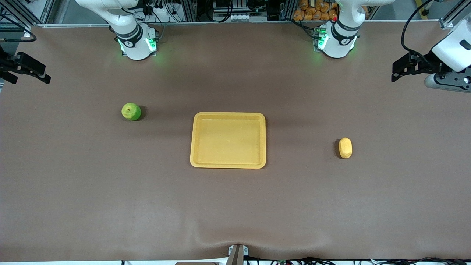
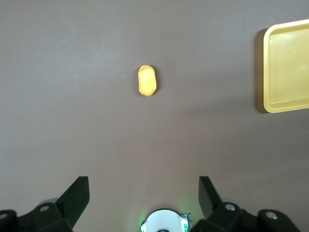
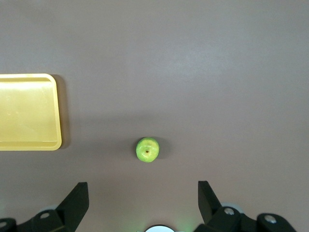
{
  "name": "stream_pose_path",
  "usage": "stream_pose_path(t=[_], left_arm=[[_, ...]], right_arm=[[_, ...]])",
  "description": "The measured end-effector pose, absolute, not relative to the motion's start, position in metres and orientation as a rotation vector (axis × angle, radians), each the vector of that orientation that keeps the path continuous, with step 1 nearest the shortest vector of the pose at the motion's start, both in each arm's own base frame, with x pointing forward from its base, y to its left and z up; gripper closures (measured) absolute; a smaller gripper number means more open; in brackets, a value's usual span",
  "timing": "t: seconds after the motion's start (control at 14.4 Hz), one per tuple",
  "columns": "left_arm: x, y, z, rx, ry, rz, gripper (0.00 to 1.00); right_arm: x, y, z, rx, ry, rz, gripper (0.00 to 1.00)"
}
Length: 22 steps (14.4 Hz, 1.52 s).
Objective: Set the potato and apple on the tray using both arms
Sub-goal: 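Reach the right gripper toward the apple while the left gripper reaches the potato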
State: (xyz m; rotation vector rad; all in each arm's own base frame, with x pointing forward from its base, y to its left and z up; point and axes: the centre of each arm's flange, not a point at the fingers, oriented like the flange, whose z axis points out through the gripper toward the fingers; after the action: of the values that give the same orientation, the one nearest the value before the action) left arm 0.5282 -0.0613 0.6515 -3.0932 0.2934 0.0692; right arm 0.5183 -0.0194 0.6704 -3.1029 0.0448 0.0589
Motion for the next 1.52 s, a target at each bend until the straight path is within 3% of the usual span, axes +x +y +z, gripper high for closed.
stream_pose_path(t=[0.97, 1.25, 1.52], left_arm=[[0.535, -0.064, 0.595, -3.119, 0.298, 0.134, 0.00], [0.539, -0.060, 0.554, -3.116, 0.283, 0.234, 0.00], [0.551, -0.035, 0.508, -3.130, 0.214, 0.183, 0.00]], right_arm=[[0.529, -0.022, 0.652, -3.101, 0.053, 0.123, 0.00], [0.540, -0.023, 0.632, -3.098, 0.058, 0.184, 0.00], [0.552, -0.026, 0.610, -3.093, 0.066, 0.245, 0.00]])
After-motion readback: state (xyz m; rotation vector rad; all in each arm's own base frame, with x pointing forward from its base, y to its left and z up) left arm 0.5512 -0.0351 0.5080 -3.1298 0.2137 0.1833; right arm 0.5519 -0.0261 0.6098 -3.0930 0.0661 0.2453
